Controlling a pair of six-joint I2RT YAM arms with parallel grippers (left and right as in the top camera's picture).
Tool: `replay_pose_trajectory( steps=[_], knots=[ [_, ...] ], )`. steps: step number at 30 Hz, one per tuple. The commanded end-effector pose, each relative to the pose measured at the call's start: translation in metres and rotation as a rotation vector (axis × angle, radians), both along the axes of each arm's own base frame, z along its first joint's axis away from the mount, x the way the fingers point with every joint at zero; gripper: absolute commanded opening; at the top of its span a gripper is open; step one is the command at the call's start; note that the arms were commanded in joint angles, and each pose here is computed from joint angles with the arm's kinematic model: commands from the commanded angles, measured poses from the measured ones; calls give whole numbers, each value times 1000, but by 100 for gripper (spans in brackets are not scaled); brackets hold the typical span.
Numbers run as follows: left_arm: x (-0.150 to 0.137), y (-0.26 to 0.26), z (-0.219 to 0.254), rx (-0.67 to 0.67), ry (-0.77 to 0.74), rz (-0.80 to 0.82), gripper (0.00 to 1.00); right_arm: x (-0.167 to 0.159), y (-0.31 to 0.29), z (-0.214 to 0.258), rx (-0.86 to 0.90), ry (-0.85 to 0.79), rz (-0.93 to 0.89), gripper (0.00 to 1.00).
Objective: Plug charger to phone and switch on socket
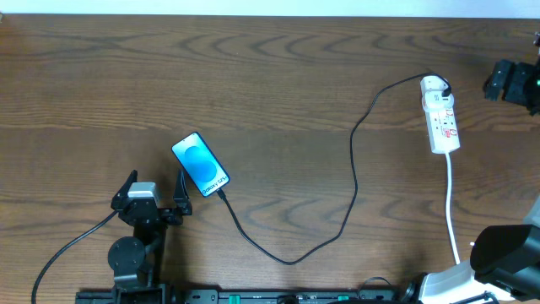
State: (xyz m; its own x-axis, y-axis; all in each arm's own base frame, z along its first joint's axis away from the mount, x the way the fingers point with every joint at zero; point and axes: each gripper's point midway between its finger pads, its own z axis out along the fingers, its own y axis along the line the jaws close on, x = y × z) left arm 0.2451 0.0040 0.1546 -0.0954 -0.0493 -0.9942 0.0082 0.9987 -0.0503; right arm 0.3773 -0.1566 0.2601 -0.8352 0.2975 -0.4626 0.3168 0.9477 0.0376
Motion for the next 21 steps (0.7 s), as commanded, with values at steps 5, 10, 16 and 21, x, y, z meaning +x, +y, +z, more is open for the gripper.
replay_pose_trajectory(
  steps=[5, 10, 16, 21],
  knots=[
    [-1, -6, -14, -16, 44, -34, 91, -1, -6, 8, -41, -12, -25, 99],
    [-1, -6, -14, -17, 45, -33, 91, 16, 18, 17, 75, -110, 54, 99],
    [-1, -6, -14, -16, 44, -34, 91, 45, 54, 43, 153, -292, 196, 99],
    [-1, -6, -14, -16, 44, -34, 91, 58, 87, 59, 107, -407, 287, 99]
  ],
)
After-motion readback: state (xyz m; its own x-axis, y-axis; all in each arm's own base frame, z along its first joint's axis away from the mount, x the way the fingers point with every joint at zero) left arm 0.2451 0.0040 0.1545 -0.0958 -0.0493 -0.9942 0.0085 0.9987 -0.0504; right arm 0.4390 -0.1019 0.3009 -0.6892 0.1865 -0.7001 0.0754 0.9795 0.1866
